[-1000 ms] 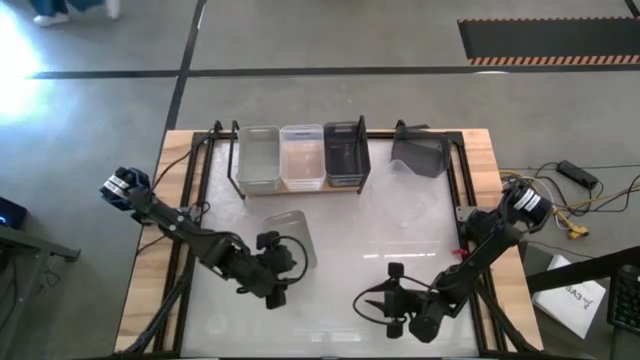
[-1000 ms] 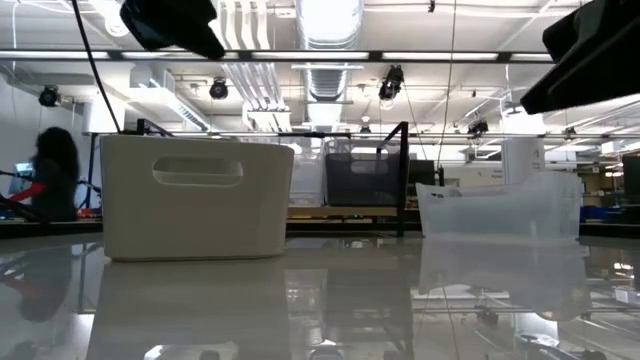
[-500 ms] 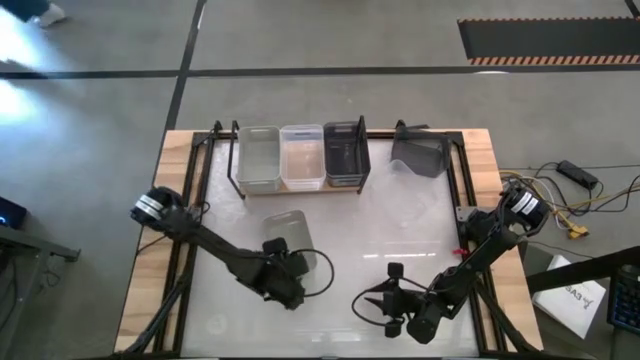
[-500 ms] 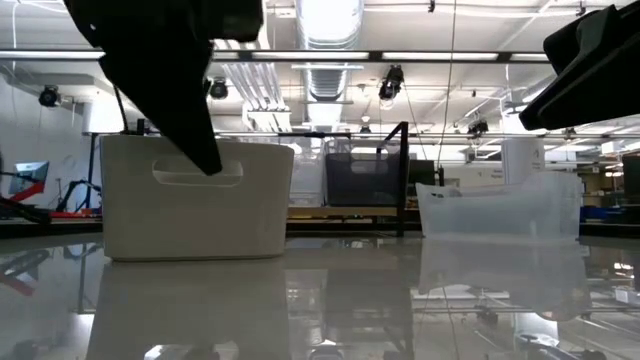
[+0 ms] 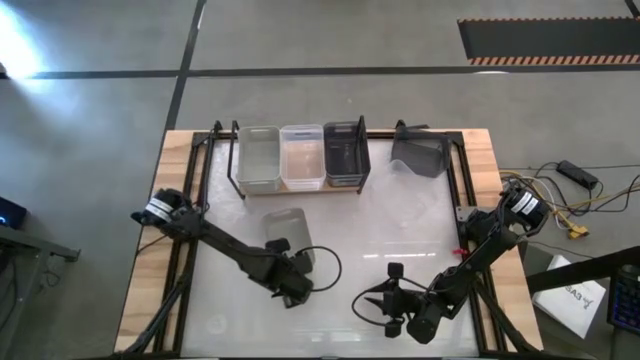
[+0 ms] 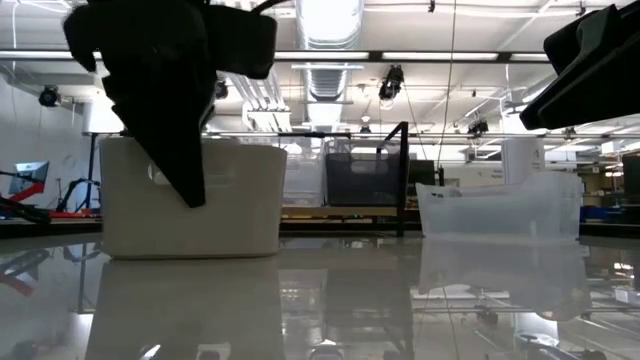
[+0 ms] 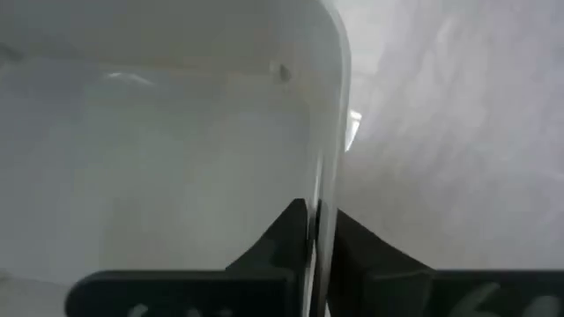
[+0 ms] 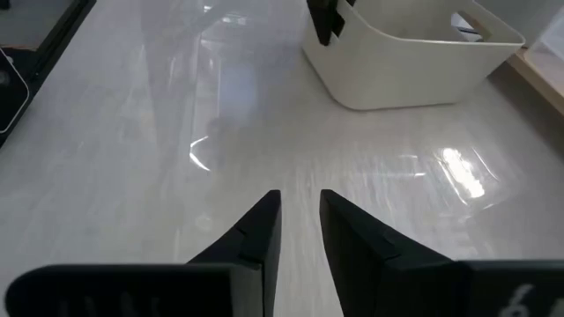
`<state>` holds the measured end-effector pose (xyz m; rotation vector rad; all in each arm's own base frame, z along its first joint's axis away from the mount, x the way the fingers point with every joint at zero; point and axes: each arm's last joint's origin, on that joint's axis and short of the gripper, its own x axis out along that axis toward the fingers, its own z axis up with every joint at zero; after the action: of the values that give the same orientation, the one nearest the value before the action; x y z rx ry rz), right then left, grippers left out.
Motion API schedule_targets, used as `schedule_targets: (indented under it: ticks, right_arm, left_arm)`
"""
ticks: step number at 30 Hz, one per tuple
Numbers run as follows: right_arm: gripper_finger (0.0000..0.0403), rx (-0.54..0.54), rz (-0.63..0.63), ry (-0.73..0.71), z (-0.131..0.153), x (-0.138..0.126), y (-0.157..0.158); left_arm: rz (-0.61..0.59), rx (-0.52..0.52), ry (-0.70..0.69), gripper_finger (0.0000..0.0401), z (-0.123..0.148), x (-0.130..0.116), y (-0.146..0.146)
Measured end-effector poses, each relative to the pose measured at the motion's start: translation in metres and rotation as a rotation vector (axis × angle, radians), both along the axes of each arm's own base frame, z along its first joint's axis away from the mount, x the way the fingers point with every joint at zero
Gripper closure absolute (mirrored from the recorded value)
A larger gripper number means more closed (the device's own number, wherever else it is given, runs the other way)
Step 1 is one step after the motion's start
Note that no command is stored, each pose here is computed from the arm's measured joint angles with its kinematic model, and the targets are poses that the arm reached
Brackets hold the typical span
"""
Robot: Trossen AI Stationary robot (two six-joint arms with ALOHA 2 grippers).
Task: Stack baskets on shelf by color
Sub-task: Stack the gray bin on top of the other gray bin on the shelf
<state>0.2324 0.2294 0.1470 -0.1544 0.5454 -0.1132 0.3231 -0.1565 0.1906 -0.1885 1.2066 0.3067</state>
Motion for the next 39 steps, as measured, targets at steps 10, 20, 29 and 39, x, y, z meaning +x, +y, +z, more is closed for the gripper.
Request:
schedule_targets:
  ticks: [10,20,29,39]
  right_arm:
    - [0.0337,0.000,0.001,0.000,0.000,0.000,0.000]
    - [0.0328,0.000,0.001,0.000,0.000,0.000,0.000]
    - [0.0338,0.001,0.001,0.000,0.000,0.000,0.000]
    - [0.0339,0.001,0.001,0.000,0.000,0.000,0.000]
  left_arm:
    - [-0.145,0.012,-0.067,0.0401,0.071,-0.020,-0.012]
    - [-0.119,0.071,-0.139,0.0394,0.080,-0.029,-0.004]
    - [-0.072,-0.109,-0.131,0.0244,0.039,-0.019,0.004]
    - [-0.025,-0.090,-0.145,0.0229,0.006,-0.015,0.005]
